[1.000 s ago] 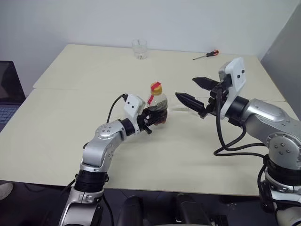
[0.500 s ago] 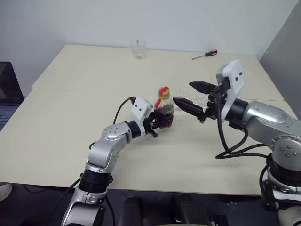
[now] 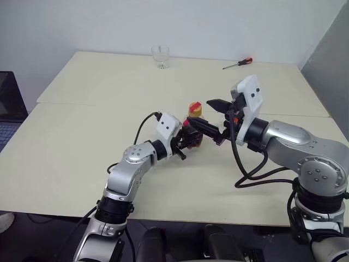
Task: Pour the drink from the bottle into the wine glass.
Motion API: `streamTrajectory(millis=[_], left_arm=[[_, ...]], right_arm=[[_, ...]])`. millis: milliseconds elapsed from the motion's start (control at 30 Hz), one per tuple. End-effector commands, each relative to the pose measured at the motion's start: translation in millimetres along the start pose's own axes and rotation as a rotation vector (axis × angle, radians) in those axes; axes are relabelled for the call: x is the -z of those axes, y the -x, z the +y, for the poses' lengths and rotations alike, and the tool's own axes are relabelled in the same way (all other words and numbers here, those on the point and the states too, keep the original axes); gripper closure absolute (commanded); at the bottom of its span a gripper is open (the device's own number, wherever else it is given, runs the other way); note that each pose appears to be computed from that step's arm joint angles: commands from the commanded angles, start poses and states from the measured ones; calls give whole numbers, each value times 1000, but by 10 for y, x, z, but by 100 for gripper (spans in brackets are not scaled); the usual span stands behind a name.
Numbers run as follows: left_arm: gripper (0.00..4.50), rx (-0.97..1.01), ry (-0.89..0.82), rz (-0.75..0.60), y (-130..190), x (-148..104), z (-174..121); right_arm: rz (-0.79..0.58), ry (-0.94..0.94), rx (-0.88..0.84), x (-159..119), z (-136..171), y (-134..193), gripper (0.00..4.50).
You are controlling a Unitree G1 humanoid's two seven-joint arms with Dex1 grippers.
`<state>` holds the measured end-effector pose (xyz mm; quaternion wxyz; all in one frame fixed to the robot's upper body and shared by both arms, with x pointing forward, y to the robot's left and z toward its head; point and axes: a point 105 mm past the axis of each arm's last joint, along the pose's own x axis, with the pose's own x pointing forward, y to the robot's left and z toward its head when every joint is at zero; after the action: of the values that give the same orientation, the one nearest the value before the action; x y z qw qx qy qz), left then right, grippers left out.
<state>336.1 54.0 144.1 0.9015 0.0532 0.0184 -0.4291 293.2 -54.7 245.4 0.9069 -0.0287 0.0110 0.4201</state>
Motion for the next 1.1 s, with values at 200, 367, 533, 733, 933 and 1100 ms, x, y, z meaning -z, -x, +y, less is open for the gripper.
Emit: streamTrajectory(millis=[200,367,533,733,933,1100], left_arm=[[349,21,-82,-72,-14,-210,-98],[349,19,-80,-72,-7,-208,-103],[352,17,-78,-72,2,-209,-103],[353,11,-82,-74,13,-221,-92],[357,10,-82,-73,15,-223,-95],[358,9,-81,-73,8,-219,-96]], right_arm=[[-82,18,59,-150,-108,-26,0],[-86,7,36,-142,-59,-53,60],[-63,5,6,-87,13,-89,60],[-39,12,3,-37,32,-121,60],[-46,10,3,-39,24,-125,98],[-45,14,0,-38,24,-127,155]])
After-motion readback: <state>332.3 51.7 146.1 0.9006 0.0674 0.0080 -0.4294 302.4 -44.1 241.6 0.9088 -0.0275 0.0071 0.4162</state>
